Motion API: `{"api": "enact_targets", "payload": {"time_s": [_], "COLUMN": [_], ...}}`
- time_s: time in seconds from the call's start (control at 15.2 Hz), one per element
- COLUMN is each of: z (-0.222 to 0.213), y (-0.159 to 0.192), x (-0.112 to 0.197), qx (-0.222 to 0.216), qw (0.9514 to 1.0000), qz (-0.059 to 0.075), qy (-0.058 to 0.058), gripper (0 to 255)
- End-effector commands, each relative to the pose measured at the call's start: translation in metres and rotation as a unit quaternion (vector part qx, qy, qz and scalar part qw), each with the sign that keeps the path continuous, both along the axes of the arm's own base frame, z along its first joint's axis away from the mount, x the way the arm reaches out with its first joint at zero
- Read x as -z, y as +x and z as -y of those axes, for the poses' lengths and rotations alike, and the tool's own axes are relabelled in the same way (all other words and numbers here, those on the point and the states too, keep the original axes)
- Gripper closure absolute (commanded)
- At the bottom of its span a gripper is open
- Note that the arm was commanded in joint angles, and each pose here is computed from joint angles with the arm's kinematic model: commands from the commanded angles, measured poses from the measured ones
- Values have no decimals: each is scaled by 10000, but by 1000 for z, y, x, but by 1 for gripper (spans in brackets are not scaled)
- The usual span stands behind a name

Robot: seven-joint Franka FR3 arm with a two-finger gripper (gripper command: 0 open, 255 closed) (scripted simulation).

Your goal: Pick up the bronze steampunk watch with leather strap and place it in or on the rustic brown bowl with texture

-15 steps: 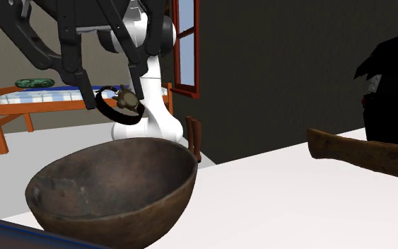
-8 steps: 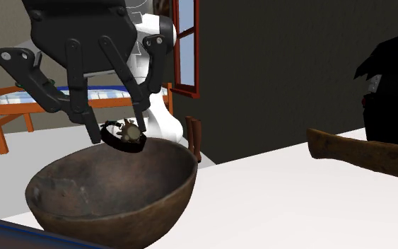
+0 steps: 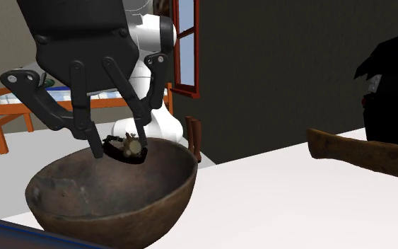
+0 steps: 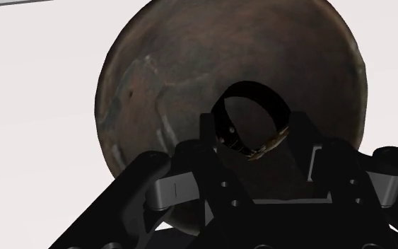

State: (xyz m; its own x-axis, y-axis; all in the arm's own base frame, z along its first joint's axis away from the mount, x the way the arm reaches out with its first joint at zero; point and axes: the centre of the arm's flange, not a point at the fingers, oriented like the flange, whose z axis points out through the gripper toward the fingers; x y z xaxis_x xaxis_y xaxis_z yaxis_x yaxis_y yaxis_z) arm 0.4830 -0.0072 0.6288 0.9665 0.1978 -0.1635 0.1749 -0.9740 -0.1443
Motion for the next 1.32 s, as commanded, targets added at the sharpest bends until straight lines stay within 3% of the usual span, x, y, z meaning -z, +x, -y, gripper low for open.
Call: {"api": "enact_targets", "payload": {"time_s": [0.0, 0.07, 0.13, 0.46, 0.73, 1.25], "z": [0, 0, 0, 0, 6, 6], "y": [0, 0, 0, 0, 9, 9], "x": [0, 0, 0, 0, -49, -49], "qx": [0, 0, 0, 0, 0, 0], "qw": [10000, 10000, 10000, 10000, 10000, 10000], "qz": [0, 0, 0, 0, 0, 0], "qy": [0, 0, 0, 0, 0, 0], "gripper": [255, 255, 0, 0, 0, 0]}}
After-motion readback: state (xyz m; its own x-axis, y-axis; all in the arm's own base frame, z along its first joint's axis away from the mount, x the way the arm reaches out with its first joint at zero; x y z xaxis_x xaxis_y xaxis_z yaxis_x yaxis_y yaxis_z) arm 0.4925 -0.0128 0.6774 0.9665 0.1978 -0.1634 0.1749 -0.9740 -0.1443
